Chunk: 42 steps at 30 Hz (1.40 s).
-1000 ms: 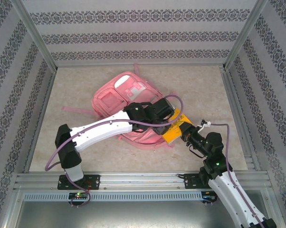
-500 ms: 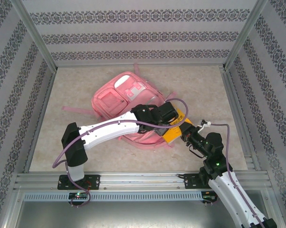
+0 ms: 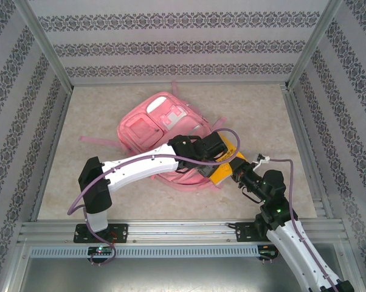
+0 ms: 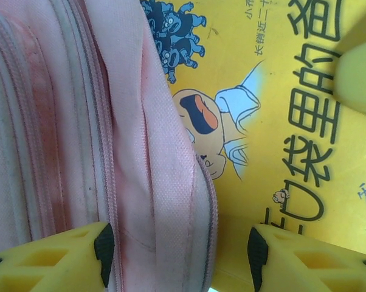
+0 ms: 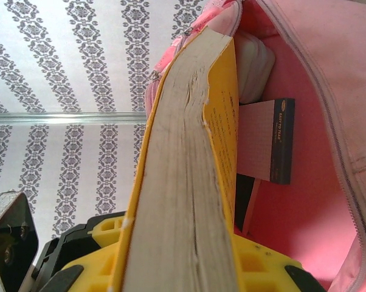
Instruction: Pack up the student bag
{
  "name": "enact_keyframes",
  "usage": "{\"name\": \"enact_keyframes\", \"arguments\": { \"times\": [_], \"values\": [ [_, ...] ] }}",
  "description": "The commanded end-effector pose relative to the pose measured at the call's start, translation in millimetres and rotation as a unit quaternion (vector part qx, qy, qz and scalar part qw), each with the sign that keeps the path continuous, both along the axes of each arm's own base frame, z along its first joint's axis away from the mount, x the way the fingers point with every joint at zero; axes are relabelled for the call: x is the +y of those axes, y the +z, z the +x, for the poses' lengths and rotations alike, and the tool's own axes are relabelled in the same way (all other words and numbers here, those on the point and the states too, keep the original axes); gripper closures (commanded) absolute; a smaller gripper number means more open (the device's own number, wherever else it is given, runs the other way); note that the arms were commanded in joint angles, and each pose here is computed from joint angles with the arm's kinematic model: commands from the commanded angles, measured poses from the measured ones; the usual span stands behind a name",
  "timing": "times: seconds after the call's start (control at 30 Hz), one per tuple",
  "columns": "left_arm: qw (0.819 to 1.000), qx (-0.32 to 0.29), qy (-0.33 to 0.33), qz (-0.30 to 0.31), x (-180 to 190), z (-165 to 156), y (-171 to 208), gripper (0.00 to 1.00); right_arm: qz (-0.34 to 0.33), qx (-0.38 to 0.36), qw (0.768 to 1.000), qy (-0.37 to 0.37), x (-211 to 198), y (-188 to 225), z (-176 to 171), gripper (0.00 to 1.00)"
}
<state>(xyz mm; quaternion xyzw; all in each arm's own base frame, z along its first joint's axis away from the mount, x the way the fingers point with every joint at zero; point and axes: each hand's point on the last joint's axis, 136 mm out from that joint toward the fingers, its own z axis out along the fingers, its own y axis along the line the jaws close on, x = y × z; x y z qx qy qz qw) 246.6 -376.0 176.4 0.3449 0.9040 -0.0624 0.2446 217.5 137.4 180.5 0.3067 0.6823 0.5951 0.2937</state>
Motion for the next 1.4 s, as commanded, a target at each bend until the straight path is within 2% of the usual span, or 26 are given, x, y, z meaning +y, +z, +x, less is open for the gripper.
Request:
{"name": "enact_keyframes", "arguments": {
  "times": [0.0,0.13,0.2,0.37,0.5,0.57,0.7,0.93,1.17,1.37],
  "values": [
    [1.000,-0.003,0.006,0.030,14.6,-2.6,-10.6,0.38,0.040,-0.116,0.992,0.016,4.1,66.1,-8.1,1.00],
    [0.999,-0.002,0.021,0.044,24.8,6.2,-20.2,0.40,0.040,-0.119,0.992,0.017,4.1,70.3,-8.8,1.00],
    [0.999,-0.003,0.023,0.042,25.7,9.8,-21.5,0.47,0.039,-0.118,0.992,0.017,4.3,70.2,-8.7,1.00],
    [0.999,-0.005,0.015,0.029,21.4,14.3,-16.4,0.74,0.038,-0.119,0.992,0.016,3.9,70.7,-8.3,1.00],
    [1.000,-0.002,0.009,0.002,18.5,16.2,-6.2,1.00,0.023,-0.119,0.992,0.020,5.3,66.7,-8.5,1.00],
    [1.000,-0.014,0.017,-0.010,25.1,21.4,6.4,1.00,0.012,-0.117,0.993,0.020,5.3,61.8,-8.0,1.00],
    [0.996,-0.069,0.039,-0.037,48.6,34.5,54.6,1.00,-0.009,-0.102,0.994,0.021,5.4,42.7,-7.1,1.00],
    [0.977,-0.185,0.083,-0.072,101.9,42.4,150.1,1.00,-0.050,-0.095,0.994,0.029,6.9,4.5,-5.8,1.00],
    [0.968,-0.211,0.111,-0.075,131.5,48.4,175.7,1.00,-0.054,-0.086,0.994,0.035,7.8,-19.4,-8.8,1.00],
    [0.970,-0.202,0.105,-0.088,124.0,50.7,178.7,1.00,-0.061,-0.131,0.987,0.073,20.4,7.0,-19.6,1.00]
  ]
}}
